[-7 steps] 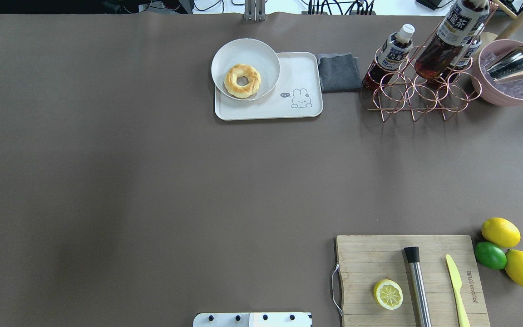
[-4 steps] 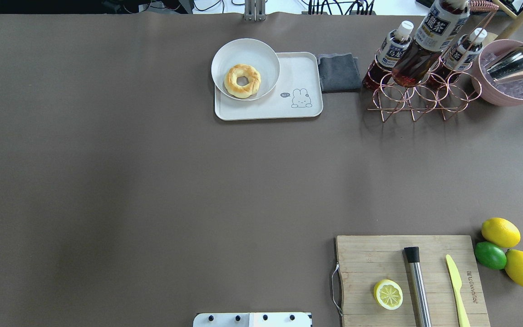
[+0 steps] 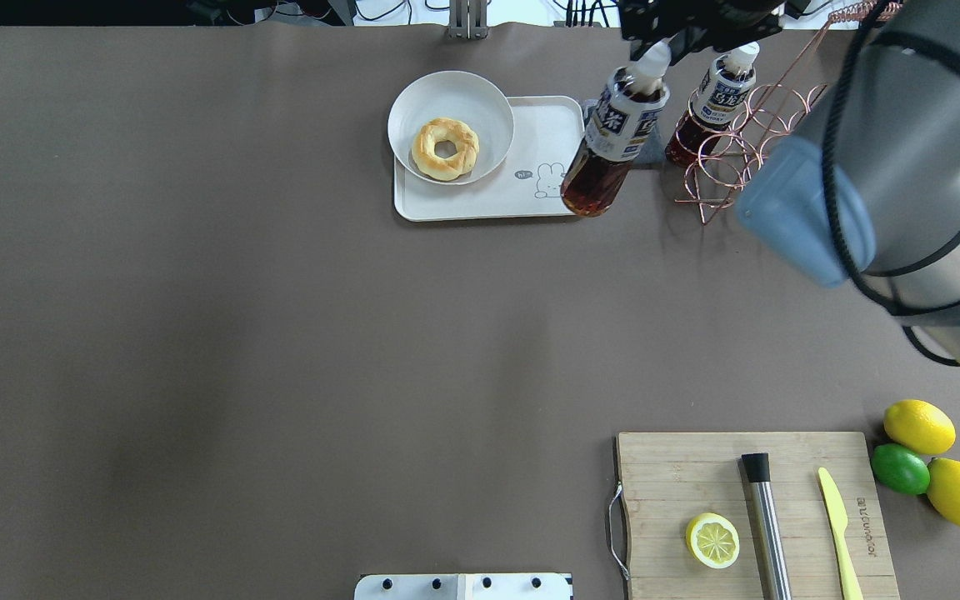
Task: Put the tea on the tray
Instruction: 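Carry the bottle toward the robot and set it upright on the table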
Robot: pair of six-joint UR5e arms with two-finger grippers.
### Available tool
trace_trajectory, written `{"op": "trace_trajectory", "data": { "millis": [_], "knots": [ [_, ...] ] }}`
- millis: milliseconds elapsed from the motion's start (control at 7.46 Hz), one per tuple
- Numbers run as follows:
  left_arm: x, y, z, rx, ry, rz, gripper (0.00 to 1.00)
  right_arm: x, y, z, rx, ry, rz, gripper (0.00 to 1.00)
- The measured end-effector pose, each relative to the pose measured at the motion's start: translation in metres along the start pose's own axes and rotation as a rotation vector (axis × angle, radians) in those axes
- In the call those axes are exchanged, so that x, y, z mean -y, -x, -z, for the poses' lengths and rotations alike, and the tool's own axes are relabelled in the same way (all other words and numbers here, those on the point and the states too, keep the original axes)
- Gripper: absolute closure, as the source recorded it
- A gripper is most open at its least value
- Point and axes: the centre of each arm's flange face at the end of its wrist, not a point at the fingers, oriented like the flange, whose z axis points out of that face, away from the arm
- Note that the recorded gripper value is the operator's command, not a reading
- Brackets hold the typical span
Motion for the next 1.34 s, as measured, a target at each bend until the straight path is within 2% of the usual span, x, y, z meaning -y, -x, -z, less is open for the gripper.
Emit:
{"op": "trace_trajectory", "data": {
  "millis": [536, 938, 1340],
  "knots": [
    [0.003, -0.007, -0.006, -0.032, 0.004, -0.007, 0.02, -0.089, 0.121, -0.055, -0.099, -0.025, -0.003, 1.00],
    [0.003, -0.007, -0.007, -0.036, 0.004, -0.009, 0.02, -0.165, 0.164, -0.087, -0.128, -0.046, 0.003, 1.00],
    [0.003, -0.008, -0.007, -0.036, 0.004, -0.010, 0.02, -0.192, 0.174, -0.105, -0.149, -0.049, 0.012, 1.00]
  ]
}}
